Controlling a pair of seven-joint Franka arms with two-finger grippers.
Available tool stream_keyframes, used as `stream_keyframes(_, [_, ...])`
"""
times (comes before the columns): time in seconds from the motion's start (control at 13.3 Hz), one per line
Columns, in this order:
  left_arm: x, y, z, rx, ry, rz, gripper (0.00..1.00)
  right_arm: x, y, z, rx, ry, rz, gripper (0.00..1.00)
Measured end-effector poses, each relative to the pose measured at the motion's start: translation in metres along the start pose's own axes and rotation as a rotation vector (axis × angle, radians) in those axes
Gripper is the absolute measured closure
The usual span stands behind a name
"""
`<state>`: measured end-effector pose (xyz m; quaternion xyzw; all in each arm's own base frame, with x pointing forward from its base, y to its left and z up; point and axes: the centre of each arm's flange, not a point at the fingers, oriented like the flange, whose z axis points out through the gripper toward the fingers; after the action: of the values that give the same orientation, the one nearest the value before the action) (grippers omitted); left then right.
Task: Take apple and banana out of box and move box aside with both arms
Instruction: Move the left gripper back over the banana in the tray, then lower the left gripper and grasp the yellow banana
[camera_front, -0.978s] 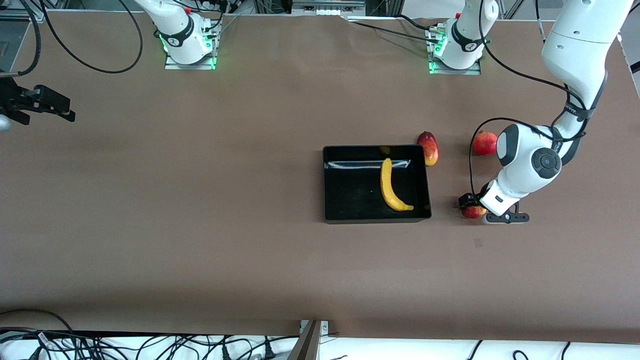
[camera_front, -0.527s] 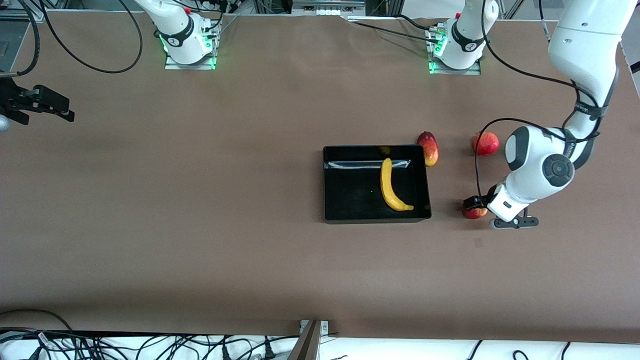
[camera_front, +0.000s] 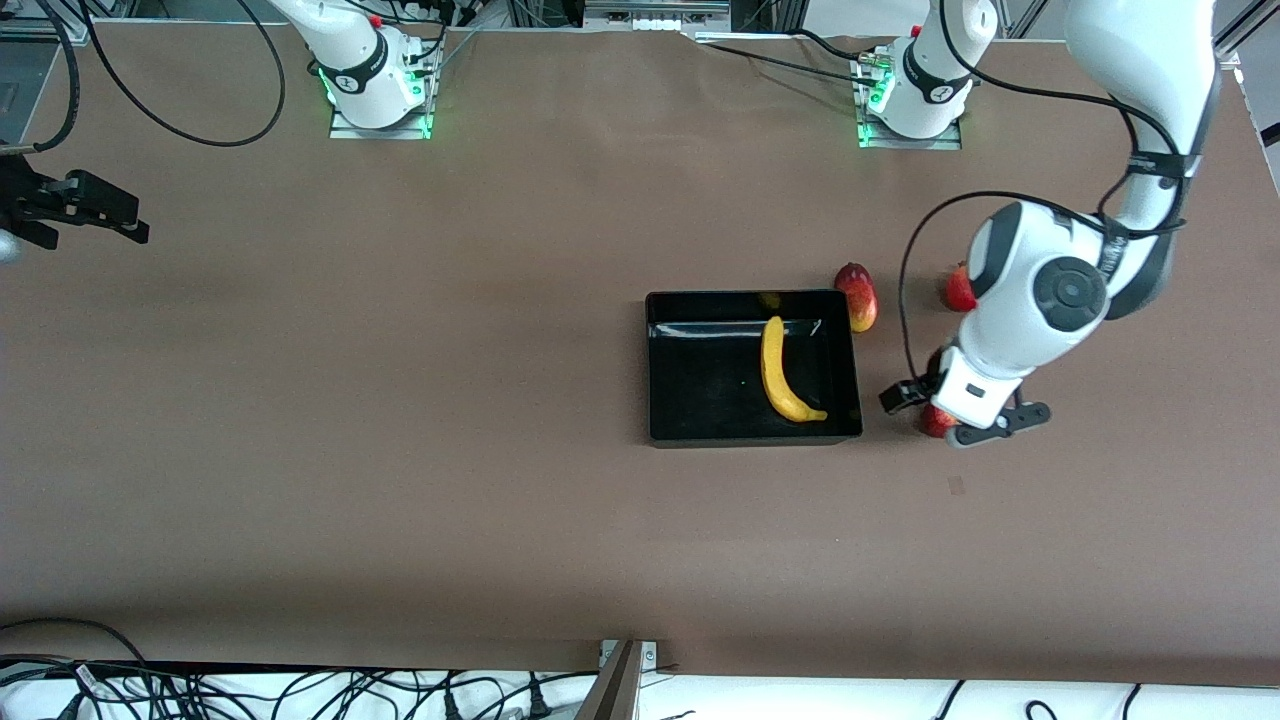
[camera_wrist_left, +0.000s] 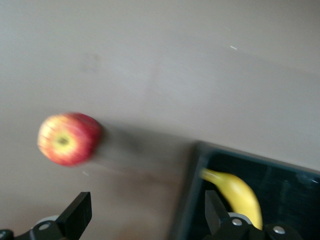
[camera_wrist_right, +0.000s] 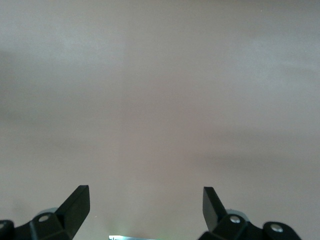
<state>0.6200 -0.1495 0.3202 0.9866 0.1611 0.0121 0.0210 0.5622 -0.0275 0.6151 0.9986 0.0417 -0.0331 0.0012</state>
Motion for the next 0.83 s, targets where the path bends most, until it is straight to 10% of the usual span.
stream_keyframes(0.83, [-0.084,0.102,0.084,0.014,-0.06,0.025,0.0,0.0,0.001,0.0,0.0,-0.001,0.001,0.0])
